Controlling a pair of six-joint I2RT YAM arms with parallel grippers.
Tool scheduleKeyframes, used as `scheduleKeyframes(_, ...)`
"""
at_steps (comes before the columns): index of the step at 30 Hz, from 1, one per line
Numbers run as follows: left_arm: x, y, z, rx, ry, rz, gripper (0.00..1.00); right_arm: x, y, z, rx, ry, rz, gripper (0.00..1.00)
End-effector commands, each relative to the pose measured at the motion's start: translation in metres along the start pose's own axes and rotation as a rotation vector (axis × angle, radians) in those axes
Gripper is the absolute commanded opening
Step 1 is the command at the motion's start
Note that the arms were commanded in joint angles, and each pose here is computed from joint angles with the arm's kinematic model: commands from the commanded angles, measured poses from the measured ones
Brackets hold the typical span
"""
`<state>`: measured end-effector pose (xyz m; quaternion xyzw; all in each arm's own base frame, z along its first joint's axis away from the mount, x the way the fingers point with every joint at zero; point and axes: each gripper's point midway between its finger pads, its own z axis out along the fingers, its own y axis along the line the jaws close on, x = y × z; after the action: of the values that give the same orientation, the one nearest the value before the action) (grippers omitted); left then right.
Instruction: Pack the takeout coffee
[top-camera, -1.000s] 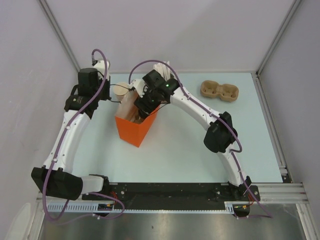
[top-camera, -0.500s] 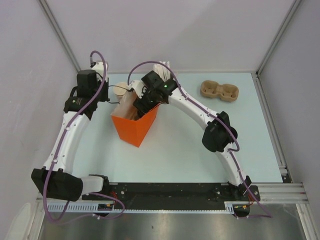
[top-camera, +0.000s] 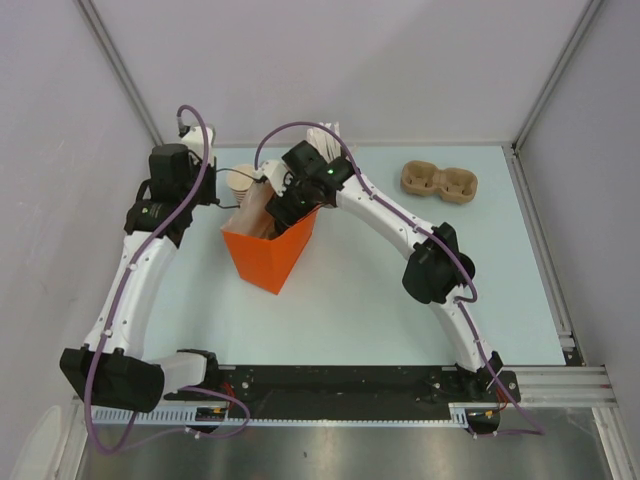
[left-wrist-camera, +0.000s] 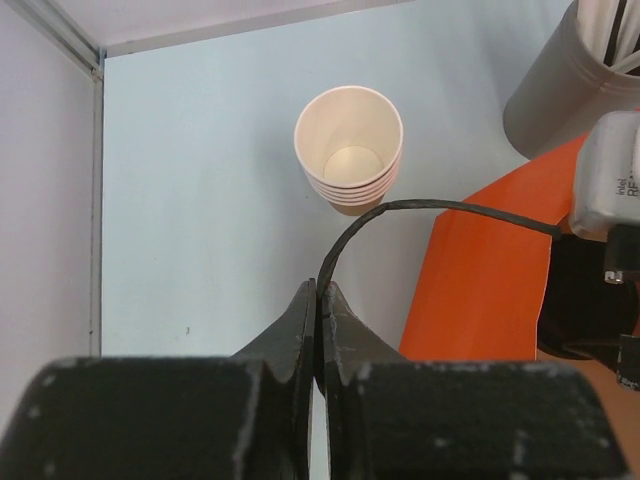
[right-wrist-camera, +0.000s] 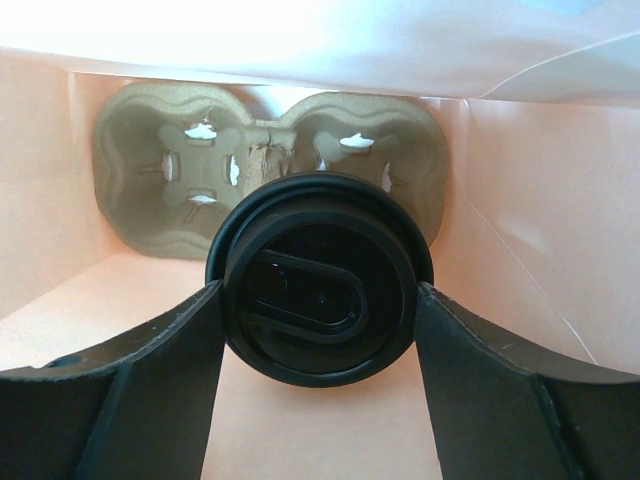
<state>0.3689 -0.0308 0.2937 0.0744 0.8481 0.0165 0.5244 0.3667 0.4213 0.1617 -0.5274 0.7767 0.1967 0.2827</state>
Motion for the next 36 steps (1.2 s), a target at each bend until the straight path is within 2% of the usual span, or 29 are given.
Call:
scheduleKeyframes(1,-0.011,-0.003,-0.007,0.031,-0.054,0.006,0.06,0.009,0.005,0.001,-0.017,0.047,0.028,0.76)
scheduleKeyframes(5,-0.011,-0.004,-0.007,0.039,-0.054,0.005,0.06,-0.008,0.004,-0.012,-0.005,-0.004,0.015,0.82)
scheduleKeyframes(11,-0.011,-0.004,-0.008,0.039,-0.051,0.008,0.06,-0.032,0.003,-0.029,0.025,-0.084,0.0,0.95)
scheduleKeyframes(12,-0.011,-0.005,-0.008,0.04,-0.049,0.009,0.06,-0.039,0.002,-0.035,0.031,-0.107,-0.003,1.0)
scheduleKeyframes(27,-0.007,-0.018,-0.01,0.12,-0.024,0.027,0.08,-0.093,0.009,-0.096,0.054,-0.315,-0.027,1.0)
scheduleKeyframes(36,-0.005,-0.025,-0.012,0.166,-0.012,0.04,0.08,-0.13,0.019,-0.172,0.108,-0.484,-0.101,1.0)
